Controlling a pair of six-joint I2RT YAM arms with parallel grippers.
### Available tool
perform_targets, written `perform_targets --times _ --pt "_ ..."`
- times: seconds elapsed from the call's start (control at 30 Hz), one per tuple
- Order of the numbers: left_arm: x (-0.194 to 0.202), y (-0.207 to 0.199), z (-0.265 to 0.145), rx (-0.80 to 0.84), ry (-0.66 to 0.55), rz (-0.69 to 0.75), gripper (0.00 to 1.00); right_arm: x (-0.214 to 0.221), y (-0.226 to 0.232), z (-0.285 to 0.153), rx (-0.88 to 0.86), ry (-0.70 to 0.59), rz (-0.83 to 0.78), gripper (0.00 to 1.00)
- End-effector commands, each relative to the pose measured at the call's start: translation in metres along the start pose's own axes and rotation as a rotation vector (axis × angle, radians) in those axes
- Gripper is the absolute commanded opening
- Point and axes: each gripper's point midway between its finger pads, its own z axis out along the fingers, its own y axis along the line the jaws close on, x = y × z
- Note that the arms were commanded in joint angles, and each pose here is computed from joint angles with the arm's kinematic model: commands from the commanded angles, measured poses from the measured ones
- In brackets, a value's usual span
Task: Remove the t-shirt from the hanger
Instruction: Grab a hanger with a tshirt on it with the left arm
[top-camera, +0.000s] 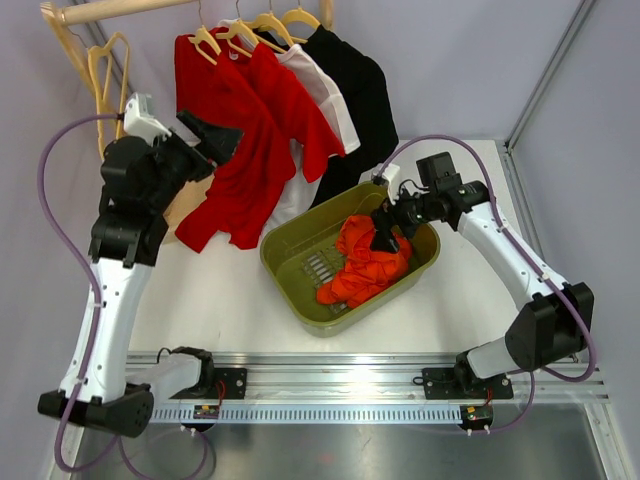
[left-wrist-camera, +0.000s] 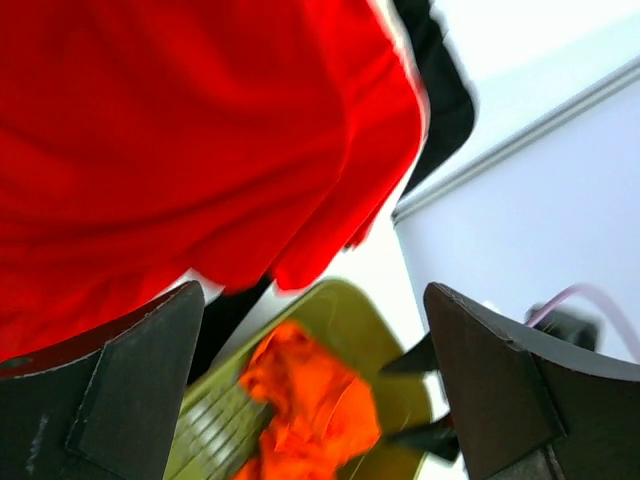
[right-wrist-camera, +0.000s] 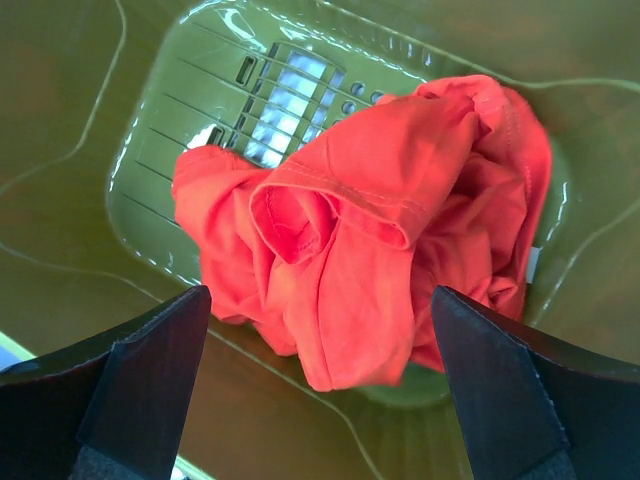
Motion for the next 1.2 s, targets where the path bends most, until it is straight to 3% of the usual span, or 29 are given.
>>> perform_targets --times 0.0,0.07,0.27,0.3,0.33,0.6,0.87,1.17 --pt "-0.035 -0.016 0.026 -0.002 -0.114 -0.026 0.94 -0.025 0.004 -0.009 0.009 -0.117 -0.041 0.99" --pt "-0.033 -0.012 0.053 -0.029 -0.099 -0.02 0.94 -0.024 0.006 -0.009 -0.004 -0.13 -0.039 0.99" --pt "-0.071 -0.021 0.095 -0.079 -0.202 0.026 0.94 -0.012 0.015 -0.006 -0.046 -0.163 -0.034 0.99" --pt "-0.064 -0.007 0.114 -0.127 -0.182 0.031 0.94 -0.009 0.016 -0.006 -0.054 -0.171 -0.027 0.99" --pt "-0.083 -0.02 0.113 -0.109 -0.223 0.041 0.93 -0.007 0.016 -0.005 -0.057 -0.174 -0.024 0.99" --pt "-0.083 0.007 0.158 -0.266 -0.195 0.105 0.88 -0.003 0.019 -0.006 -0.086 -0.197 -0.003 1.0" --pt "-0.068 0.032 0.171 -0.342 -0.155 0.155 0.72 -0.001 0.017 -0.01 -0.082 -0.211 -0.001 0.99" --pt "-0.068 0.039 0.165 -0.374 -0.143 0.222 0.45 0.0 0.015 -0.013 -0.078 -0.218 0.008 1.0"
